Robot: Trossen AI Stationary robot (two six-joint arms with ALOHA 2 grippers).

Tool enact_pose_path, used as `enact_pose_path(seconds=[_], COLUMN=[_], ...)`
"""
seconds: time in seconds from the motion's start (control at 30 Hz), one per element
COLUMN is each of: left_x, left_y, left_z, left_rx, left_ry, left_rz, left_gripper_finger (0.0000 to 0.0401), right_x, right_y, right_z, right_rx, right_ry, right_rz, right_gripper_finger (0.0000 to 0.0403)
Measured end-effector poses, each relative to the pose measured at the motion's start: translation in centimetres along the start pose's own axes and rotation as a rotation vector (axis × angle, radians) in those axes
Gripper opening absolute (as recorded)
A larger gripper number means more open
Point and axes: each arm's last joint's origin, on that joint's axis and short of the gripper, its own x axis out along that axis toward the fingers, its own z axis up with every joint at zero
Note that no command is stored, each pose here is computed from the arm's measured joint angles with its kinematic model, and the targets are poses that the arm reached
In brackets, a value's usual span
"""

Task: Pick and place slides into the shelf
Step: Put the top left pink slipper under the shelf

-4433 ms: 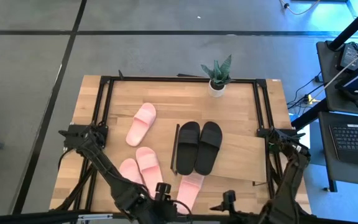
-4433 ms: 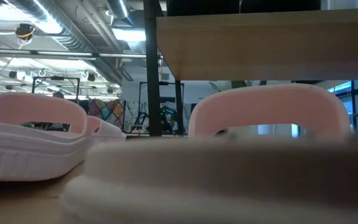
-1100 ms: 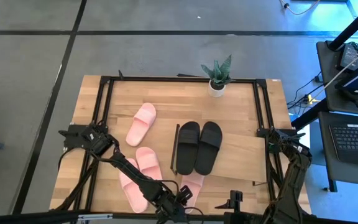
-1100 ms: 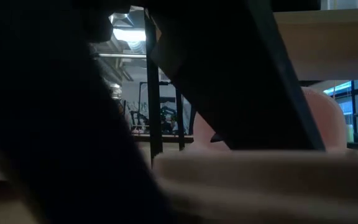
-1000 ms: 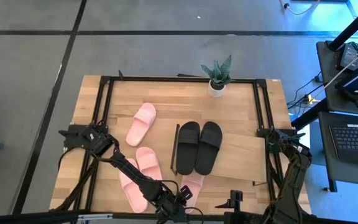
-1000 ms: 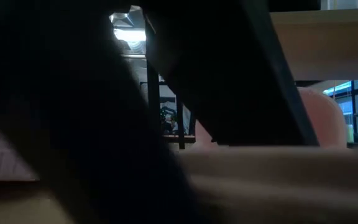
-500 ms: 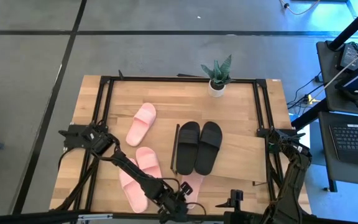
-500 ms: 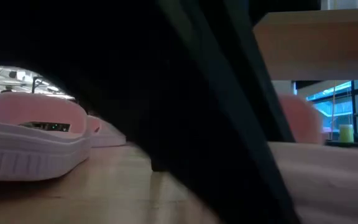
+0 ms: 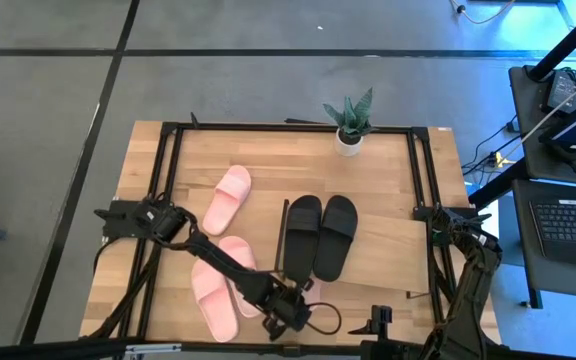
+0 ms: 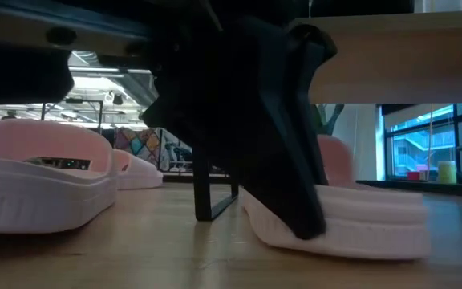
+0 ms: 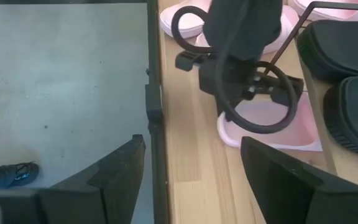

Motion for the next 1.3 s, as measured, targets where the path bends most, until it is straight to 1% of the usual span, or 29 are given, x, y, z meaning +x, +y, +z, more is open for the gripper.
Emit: enact_pose_path(seconds=[0.13,0.3,0.67,1.1,1.3], left_x=[0.0,0.0,0.0,-0.1,-0.2], left_y=[0.1,0.1,-0.1,-1.4,-1.4], left_z=[-0.2,-0.8,-0.9,-0.7,-0.7], left_rx=[0.001,0.021,0.026,0.053,0.047], left_ry=[0.017,0.086,0.097,0.089,0.085], left_rz=[0.000,0.076,0.081,0.092,0.081], left_gripper_finger=[0.0019,0.0019,0.0024,0.0086,0.0136], right_x=[0.0,0.0,0.0,0.0,0.0], right_y=[0.0,-0.1,-0.2,-0.3,-0.3], right_z=[0.0,-0.1,-0.1,-0.2,-0.2], right_rx=[-0.004,-0.009,-0.014,-0.025,-0.027], right_ry=[0.003,0.007,0.010,0.017,0.017], right_rz=[-0.004,-0.008,-0.013,-0.024,-0.024], right_gripper_finger=[0.0265,0.0265,0.0265,0.0265,0.0265])
